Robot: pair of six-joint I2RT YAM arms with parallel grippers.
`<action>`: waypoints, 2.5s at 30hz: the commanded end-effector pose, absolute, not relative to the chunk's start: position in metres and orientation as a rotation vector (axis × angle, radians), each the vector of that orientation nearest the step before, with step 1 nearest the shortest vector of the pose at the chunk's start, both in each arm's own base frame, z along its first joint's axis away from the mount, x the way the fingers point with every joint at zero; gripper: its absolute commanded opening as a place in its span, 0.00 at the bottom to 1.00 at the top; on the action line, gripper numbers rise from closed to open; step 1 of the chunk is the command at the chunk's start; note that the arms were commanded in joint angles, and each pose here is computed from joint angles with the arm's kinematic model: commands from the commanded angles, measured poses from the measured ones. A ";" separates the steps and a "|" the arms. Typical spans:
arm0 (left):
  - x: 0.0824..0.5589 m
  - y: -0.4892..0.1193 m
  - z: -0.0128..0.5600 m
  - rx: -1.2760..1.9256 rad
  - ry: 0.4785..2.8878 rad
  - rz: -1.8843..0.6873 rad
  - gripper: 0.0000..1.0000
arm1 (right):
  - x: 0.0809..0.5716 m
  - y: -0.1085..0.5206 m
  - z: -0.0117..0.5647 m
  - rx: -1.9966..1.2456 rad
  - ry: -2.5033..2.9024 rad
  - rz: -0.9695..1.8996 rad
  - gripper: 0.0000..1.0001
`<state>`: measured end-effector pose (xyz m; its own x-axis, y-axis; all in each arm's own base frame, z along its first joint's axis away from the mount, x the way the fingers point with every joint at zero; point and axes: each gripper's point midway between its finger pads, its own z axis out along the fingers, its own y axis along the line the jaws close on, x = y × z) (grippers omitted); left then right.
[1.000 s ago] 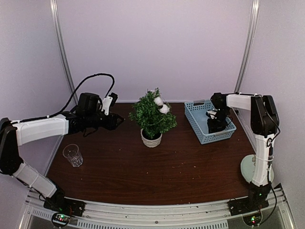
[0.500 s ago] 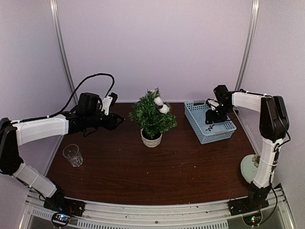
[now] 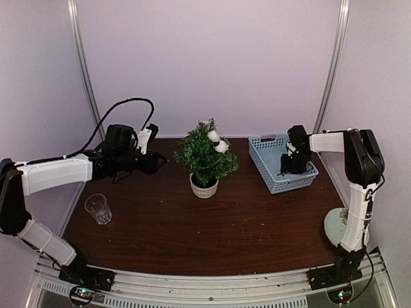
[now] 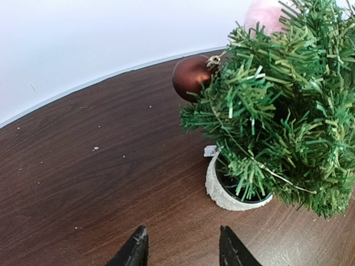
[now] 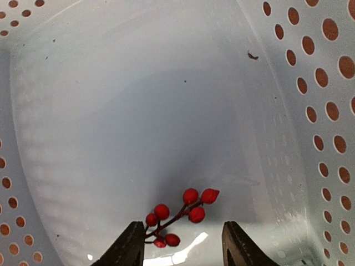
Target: Decorate the small christmas tree
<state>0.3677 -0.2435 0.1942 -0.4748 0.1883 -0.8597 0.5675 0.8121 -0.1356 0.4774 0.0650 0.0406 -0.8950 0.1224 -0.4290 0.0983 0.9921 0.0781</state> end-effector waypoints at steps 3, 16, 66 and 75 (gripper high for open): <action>0.368 -0.246 0.216 0.546 1.963 -0.522 0.43 | 0.507 0.066 0.030 0.274 2.615 0.129 0.45; 0.369 -0.245 0.218 0.540 1.957 -0.512 0.43 | 0.517 0.081 0.050 0.047 2.607 0.162 0.00; 0.214 -0.405 0.339 1.030 1.327 -1.221 0.22 | 0.227 0.410 0.364 -1.177 1.448 1.237 0.00; 0.216 -0.406 0.339 1.017 1.318 -1.234 0.05 | 0.224 0.412 0.364 -1.187 1.442 1.248 0.00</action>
<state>0.2165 -0.4029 0.3180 -0.1728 0.0067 -0.9849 0.9755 0.1397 -0.1702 0.2301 0.4061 0.3499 -0.1952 -0.1458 -0.9699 -0.9793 0.0834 0.1845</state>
